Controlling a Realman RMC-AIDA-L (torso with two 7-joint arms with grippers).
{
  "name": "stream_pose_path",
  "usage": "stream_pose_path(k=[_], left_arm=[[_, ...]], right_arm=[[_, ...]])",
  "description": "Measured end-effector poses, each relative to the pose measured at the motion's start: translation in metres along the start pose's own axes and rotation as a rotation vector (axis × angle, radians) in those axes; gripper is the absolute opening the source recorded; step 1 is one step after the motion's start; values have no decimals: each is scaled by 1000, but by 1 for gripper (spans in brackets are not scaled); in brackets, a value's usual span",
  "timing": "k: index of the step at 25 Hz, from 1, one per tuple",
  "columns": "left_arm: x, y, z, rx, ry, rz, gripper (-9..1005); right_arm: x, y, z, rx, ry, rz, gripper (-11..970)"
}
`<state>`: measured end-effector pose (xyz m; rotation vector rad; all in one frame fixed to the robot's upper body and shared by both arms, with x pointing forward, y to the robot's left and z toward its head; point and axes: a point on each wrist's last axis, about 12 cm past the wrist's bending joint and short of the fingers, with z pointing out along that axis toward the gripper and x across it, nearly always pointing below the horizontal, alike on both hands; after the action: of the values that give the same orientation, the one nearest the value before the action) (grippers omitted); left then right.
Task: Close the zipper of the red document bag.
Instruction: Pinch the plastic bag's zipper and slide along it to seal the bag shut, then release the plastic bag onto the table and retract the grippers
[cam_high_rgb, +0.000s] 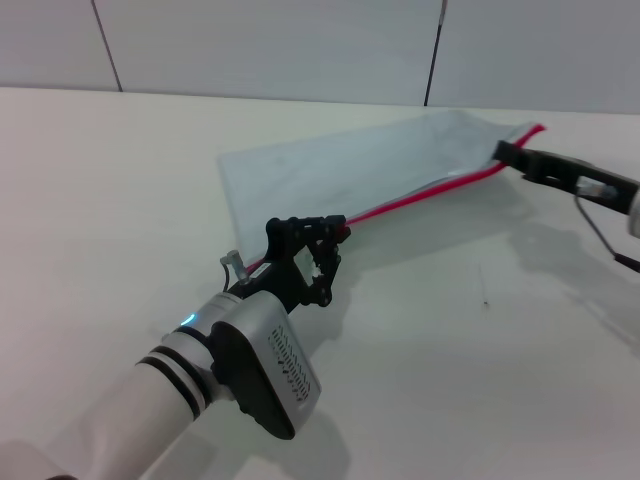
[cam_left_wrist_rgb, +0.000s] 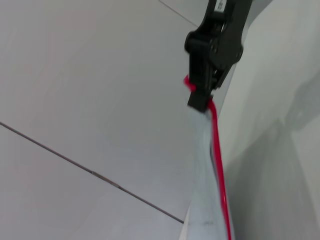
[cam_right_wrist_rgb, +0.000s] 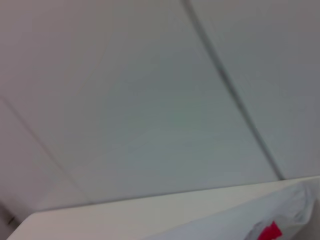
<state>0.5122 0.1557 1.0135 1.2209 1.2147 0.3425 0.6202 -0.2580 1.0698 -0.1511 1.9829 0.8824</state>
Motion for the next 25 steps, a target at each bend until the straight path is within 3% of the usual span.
stream_pose_path(k=[2, 15, 25], left_arm=[[1, -1, -1, 2, 4, -1, 78], [6, -1, -4, 2, 16, -32, 78], [18, 3, -9, -20, 40, -89, 171]], right_arm=[[2, -10, -10, 40, -29, 23, 47], [5, -37, -38, 173, -77, 64, 48], [5, -44, -39, 233, -74, 71, 49]])
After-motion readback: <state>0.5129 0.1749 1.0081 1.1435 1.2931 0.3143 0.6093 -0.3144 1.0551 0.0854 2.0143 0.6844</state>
